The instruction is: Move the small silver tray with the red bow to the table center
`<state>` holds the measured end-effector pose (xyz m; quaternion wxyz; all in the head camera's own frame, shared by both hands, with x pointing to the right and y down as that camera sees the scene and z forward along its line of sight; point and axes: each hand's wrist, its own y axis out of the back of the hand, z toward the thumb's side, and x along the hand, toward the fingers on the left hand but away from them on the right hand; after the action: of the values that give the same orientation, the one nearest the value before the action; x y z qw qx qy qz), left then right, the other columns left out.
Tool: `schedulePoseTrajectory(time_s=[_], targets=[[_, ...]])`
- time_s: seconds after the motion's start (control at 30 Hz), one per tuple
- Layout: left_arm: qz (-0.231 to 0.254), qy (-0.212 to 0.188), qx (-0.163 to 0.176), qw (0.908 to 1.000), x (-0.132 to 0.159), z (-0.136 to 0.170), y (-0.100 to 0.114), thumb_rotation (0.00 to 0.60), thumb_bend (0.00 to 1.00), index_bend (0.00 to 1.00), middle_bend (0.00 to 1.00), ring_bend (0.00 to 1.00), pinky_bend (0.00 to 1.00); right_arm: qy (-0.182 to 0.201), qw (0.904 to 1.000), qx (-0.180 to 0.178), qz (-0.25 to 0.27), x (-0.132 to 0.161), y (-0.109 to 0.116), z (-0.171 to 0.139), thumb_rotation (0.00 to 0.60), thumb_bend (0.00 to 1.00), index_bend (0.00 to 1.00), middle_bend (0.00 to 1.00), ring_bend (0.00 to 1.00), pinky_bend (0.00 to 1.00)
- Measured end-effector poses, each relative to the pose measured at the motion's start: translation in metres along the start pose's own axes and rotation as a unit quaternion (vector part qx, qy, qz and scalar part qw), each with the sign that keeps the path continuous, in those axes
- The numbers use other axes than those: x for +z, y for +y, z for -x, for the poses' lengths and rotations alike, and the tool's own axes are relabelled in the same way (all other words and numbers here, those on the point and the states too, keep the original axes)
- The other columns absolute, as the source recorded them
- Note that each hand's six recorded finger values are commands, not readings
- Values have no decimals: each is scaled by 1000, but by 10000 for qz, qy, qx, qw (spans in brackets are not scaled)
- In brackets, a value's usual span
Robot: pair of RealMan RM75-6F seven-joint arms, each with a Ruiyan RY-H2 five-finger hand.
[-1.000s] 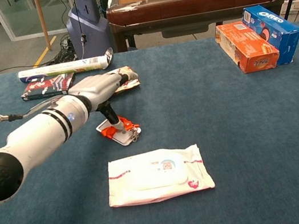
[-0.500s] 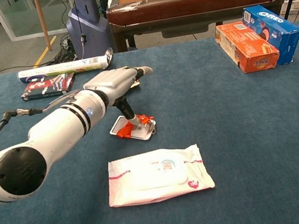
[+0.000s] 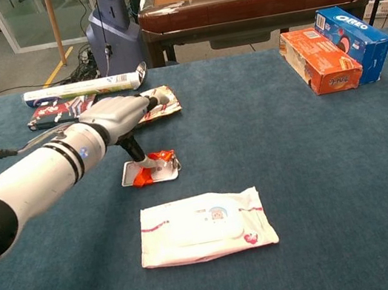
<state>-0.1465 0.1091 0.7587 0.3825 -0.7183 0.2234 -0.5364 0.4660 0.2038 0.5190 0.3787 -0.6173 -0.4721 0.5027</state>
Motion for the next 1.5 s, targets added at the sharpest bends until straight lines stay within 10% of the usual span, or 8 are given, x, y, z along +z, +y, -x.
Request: schedulePoseTrajectory(time_s=[0.8,1.5], targets=[[302,177,-296,9990,-14,19,-12,600,0,0,0,0,93,-3,10000,-16,4,0,1,0,600,111,204,193,201,506],[533,207,-99,9983,-18,33,18,600,0,0,0,0,127,29,10000,-24,-6,1,2,-1,600,110,204,193,201,506]])
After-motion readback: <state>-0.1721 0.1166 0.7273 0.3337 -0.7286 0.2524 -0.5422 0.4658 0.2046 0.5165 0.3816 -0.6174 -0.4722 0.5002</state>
